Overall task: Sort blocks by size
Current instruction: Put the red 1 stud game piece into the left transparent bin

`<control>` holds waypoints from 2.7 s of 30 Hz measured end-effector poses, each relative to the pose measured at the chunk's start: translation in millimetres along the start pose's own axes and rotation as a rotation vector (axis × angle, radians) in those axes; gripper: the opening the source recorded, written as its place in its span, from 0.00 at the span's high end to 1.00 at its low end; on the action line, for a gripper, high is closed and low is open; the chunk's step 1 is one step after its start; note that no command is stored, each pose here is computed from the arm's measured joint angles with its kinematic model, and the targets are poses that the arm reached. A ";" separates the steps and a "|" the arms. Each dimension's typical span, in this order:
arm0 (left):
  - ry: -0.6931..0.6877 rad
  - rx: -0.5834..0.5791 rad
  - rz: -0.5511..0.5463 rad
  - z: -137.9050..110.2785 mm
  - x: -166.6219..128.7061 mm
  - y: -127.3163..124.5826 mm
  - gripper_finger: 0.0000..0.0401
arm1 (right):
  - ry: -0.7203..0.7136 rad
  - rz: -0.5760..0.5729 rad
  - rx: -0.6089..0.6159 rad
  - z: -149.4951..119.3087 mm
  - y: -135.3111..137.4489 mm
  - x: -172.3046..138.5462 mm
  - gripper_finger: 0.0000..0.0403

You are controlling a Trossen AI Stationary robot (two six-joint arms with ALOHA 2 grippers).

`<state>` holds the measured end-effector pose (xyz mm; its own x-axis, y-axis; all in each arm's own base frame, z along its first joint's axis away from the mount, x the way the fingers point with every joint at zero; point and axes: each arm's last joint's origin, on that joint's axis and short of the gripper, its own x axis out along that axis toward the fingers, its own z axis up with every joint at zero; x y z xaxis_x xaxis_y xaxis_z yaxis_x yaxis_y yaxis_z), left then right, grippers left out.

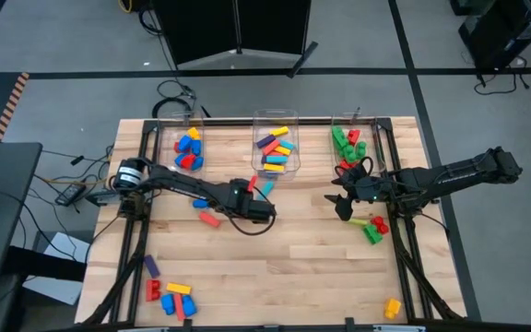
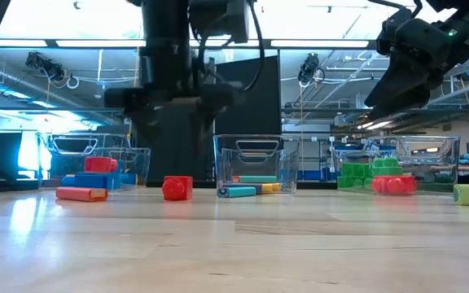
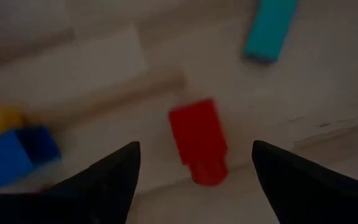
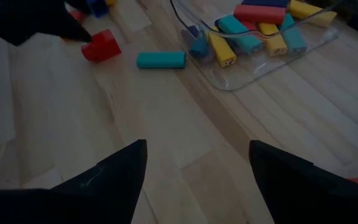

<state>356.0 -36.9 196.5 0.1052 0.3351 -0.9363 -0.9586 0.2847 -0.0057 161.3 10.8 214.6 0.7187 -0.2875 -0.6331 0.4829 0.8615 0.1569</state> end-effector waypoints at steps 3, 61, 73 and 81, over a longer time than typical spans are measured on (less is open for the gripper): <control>0.037 -0.043 -0.029 -2.9 10.5 0.6 0.22 | 0.000 0.000 -0.002 0.0 0.0 0.0 0.28; -0.011 0.077 -0.112 157.8 -50.9 164.9 0.66 | -0.030 -0.026 -0.011 2.7 4.9 9.7 0.29; 0.158 -0.010 0.032 217.4 18.8 237.7 0.66 | -0.129 -0.037 0.028 11.2 15.5 25.6 0.29; 0.240 0.026 0.031 231.1 66.0 246.8 0.64 | -0.247 -0.068 0.087 21.9 17.0 28.7 0.29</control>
<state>187.5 263.1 214.4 0.0070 0.1222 -0.9925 -0.9529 0.3018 0.0304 201.0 8.1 215.6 0.7782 -0.4458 -0.4423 0.5677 0.8005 0.1920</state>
